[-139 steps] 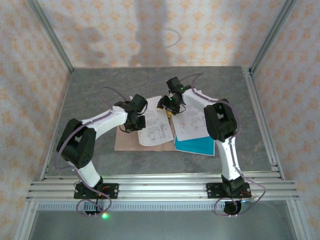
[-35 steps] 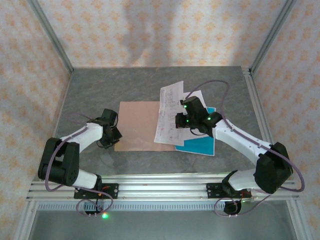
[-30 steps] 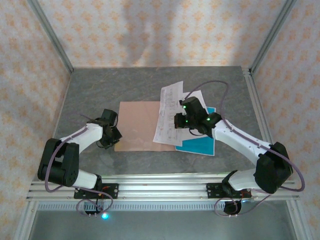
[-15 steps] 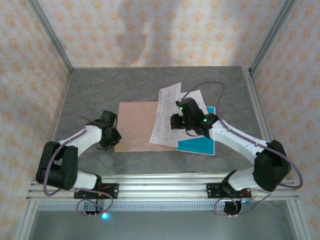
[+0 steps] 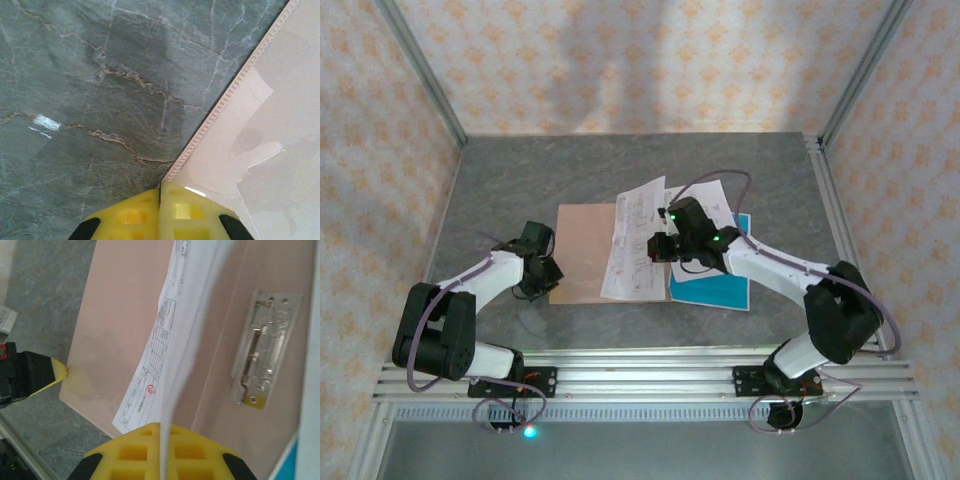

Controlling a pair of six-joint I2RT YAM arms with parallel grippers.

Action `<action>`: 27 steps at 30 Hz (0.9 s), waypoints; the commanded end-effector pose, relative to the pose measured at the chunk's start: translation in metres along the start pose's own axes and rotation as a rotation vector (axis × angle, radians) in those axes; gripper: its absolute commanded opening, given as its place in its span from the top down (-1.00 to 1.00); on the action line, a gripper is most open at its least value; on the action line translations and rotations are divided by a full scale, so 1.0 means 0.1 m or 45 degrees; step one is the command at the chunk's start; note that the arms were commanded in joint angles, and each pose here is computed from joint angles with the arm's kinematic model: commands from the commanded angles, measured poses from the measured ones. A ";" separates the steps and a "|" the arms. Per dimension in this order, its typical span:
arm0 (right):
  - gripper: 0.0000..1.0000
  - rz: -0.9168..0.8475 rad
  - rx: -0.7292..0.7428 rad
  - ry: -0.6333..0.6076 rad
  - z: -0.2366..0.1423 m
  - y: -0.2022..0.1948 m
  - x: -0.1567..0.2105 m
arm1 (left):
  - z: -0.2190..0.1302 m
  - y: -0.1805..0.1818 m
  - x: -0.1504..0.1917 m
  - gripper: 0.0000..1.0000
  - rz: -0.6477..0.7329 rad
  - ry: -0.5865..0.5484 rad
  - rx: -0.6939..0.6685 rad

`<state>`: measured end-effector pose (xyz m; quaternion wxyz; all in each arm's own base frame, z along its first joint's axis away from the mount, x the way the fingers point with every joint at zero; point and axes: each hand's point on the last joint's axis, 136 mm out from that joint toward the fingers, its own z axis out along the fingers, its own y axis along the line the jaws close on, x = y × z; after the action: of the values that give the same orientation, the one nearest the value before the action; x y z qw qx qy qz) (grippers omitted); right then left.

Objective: Put the files into the folder

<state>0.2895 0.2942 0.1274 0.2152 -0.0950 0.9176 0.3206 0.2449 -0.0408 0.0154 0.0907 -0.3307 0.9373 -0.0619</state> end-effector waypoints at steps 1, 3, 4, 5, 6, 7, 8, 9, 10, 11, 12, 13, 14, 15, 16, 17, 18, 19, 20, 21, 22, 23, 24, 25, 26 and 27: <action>1.00 -0.021 -0.122 0.038 0.10 0.07 -0.02 | 0.02 0.08 0.03 1.00 -0.011 0.012 -0.029; 1.00 -0.026 -0.143 0.053 0.14 0.06 -0.03 | 0.03 0.09 0.04 1.00 -0.012 0.012 -0.030; 1.00 -0.029 -0.152 0.058 0.15 0.06 -0.03 | 0.03 0.09 0.04 1.00 -0.013 0.011 -0.032; 1.00 -0.034 -0.159 0.065 0.17 0.05 -0.03 | 0.03 0.09 0.04 1.00 -0.014 0.012 -0.033; 1.00 -0.037 -0.167 0.069 0.19 0.04 -0.05 | 0.03 0.10 0.04 1.00 -0.013 0.013 -0.034; 1.00 -0.039 -0.175 0.075 0.21 0.04 -0.05 | 0.04 0.09 0.04 1.00 -0.015 0.015 -0.033; 1.00 -0.041 -0.182 0.080 0.24 0.03 -0.06 | 0.04 0.09 0.04 1.00 -0.015 0.016 -0.035; 1.00 -0.038 -0.183 0.084 0.26 0.02 -0.07 | 0.03 0.09 0.04 1.00 -0.017 0.013 -0.033; 1.00 -0.035 -0.182 0.085 0.28 0.00 -0.09 | 0.03 0.09 0.04 1.00 -0.017 0.012 -0.034; 1.00 -0.031 -0.184 0.086 0.30 -0.03 -0.11 | 0.02 0.10 0.04 1.00 -0.018 0.011 -0.037; 1.00 -0.026 -0.185 0.083 0.30 -0.04 -0.13 | 0.02 0.10 0.03 1.00 -0.017 0.008 -0.038; 1.00 -0.022 -0.181 0.077 0.30 -0.06 -0.16 | 0.01 0.10 0.03 1.00 -0.016 0.004 -0.040; 1.00 -0.018 -0.180 0.076 0.31 -0.08 -0.18 | 0.00 0.10 0.03 1.00 -0.013 0.001 -0.042; 1.00 -0.017 -0.181 0.069 0.31 -0.09 -0.21 | -0.01 0.11 0.02 1.00 -0.016 -0.004 -0.045; 1.00 -0.016 -0.182 0.068 0.31 -0.10 -0.23 | -0.02 0.12 0.02 1.00 -0.013 -0.006 -0.049; 1.00 -0.015 -0.182 0.069 0.31 -0.11 -0.24 | -0.03 0.12 0.02 1.00 -0.014 -0.009 -0.050; 1.00 -0.018 -0.182 0.072 0.32 -0.11 -0.25 | -0.04 0.13 0.02 1.00 -0.014 -0.011 -0.052; 1.00 -0.023 -0.182 0.073 0.32 -0.11 -0.27 | -0.04 0.13 0.02 1.00 -0.012 -0.013 -0.055; 1.00 -0.023 -0.180 0.080 0.34 -0.12 -0.27 | -0.05 0.13 0.02 1.00 -0.011 -0.014 -0.056; 1.00 -0.025 -0.183 0.085 0.35 -0.12 -0.27 | -0.06 0.14 0.02 1.00 -0.009 -0.016 -0.056; 1.00 -0.028 -0.186 0.092 0.37 -0.12 -0.27 | -0.06 0.15 0.02 1.00 -0.008 -0.018 -0.060; 1.00 -0.028 -0.193 0.102 0.39 -0.11 -0.26 | -0.07 0.16 0.02 1.00 -0.006 -0.021 -0.065; 1.00 -0.029 -0.206 0.107 0.40 -0.10 -0.26 | -0.07 0.17 0.02 1.00 -0.005 -0.020 -0.071; 1.00 -0.028 -0.214 0.115 0.42 -0.10 -0.25 | -0.07 0.17 0.02 1.00 -0.004 -0.021 -0.072; 1.00 -0.026 -0.224 0.121 0.43 -0.09 -0.25 | -0.07 0.18 0.02 1.00 -0.003 -0.020 -0.071; 1.00 -0.025 -0.231 0.127 0.44 -0.09 -0.24 | -0.07 0.19 0.02 1.00 -0.003 -0.018 -0.073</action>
<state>0.3256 0.3087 0.0975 0.1614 -0.1210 0.9029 0.3796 0.2417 -0.0387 0.0200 0.0940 -0.3313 0.9370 -0.0589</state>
